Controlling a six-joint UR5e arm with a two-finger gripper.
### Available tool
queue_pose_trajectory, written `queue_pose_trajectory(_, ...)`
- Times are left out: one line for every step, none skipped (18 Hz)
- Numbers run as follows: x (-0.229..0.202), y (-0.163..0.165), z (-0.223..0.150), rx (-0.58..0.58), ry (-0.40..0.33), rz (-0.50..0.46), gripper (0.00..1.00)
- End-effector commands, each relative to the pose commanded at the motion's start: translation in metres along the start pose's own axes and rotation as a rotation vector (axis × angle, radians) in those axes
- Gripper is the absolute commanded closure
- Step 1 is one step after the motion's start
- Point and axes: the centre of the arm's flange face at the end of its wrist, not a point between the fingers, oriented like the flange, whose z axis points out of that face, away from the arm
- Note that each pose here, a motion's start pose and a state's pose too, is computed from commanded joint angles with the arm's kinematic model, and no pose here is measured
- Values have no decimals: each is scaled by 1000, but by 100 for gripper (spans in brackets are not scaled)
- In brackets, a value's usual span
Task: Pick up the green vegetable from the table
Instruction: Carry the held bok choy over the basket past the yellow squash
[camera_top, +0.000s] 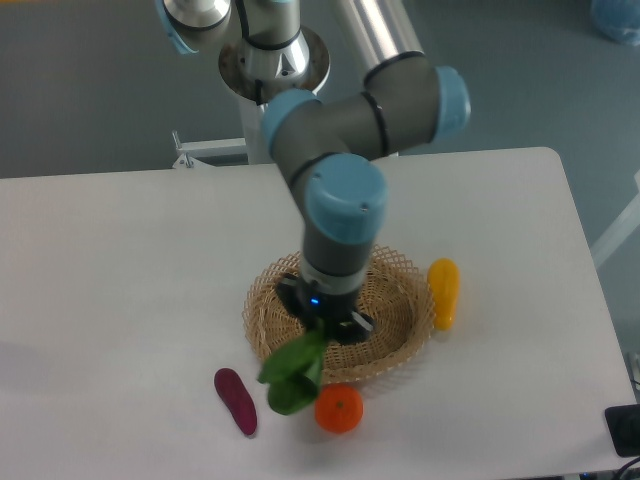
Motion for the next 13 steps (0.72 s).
queue_pose_trajectory(-13, 5, -4, 4, -13, 0, 74)
queue_pose_trajectory(-23, 9, -6, 7, -23, 10, 74)
queue_pose_trajectory(-44, 20, -5, 1, -35, 6, 75)
queue_pose_trajectory(-57, 30, -6, -8, -45, 4, 75)
queue_pose_trajectory(-66, 39, -3, -21, -48, 14, 75)
queue_pose_trajectory(-76, 52, -2, -41, -53, 27, 75)
queue_pose_trajectory(-84, 63, 0, -64, -56, 43, 75)
queue_pose_trajectory(-92, 73, 1, -78, -60, 54, 75)
queue_pose_trajectory(-100, 81, -1, -79, -65, 53, 75)
queue_pose_trajectory(-108, 85, 0, -79, -68, 57, 75)
queue_pose_trajectory(-114, 85, 1, -79, -70, 64, 75)
queue_pose_trajectory(-119, 87, 10, -87, -63, 61, 74)
queue_pose_trajectory(-124, 88, 10, -100, -70, 61, 74)
